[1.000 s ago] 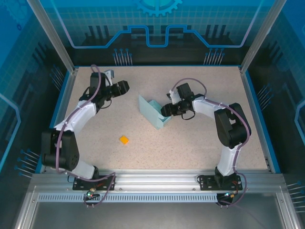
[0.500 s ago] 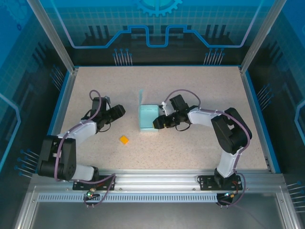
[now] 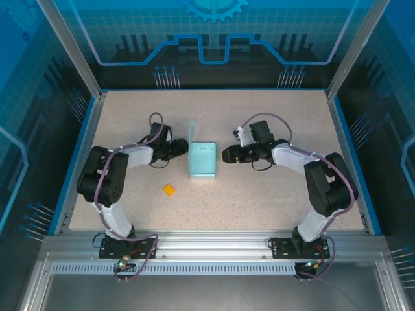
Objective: Fold the paper box
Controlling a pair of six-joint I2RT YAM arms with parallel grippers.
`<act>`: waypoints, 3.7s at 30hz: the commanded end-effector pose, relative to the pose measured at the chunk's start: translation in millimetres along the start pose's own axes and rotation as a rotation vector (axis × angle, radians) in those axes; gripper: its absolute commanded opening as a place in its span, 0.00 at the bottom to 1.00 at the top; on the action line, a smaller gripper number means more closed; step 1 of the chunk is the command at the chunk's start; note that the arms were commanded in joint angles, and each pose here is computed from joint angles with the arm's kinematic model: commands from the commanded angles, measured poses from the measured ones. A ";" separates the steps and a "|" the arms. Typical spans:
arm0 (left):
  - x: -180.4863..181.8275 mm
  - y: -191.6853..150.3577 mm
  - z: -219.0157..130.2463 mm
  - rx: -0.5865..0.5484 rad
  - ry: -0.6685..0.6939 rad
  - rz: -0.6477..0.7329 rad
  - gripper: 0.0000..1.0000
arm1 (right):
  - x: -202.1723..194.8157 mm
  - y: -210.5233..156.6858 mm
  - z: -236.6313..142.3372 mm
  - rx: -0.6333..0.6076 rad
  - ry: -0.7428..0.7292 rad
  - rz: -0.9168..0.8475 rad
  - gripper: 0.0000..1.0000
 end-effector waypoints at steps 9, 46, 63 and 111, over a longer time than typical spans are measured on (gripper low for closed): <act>-85.3 18.6 54.9 0.107 -0.159 0.159 0.65 | -19.5 -31.8 -33.4 -0.020 -0.141 0.013 0.61; 38.7 -7.5 -116.5 -0.253 0.211 -0.033 0.74 | 98.5 -39.4 109.0 0.054 0.119 -0.367 0.56; 36.6 -125.1 -137.3 0.014 0.278 -0.071 0.76 | 89.4 -31.7 60.1 0.005 0.106 -0.382 0.60; -24.7 -127.5 -65.4 0.176 0.392 0.354 0.37 | 58.3 -36.7 23.8 -0.047 0.031 -0.330 0.61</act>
Point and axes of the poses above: each hand's point on the last joint's axis, 136 mm out from that joint toward the fingers, its own z axis out along the fingers, its own x axis along the line the jaws close on, y = z × x, the point moved 7 cm from there along -z, back along the fingers, and after that the axes turned 4 degrees about z, right-handed, at the moved point
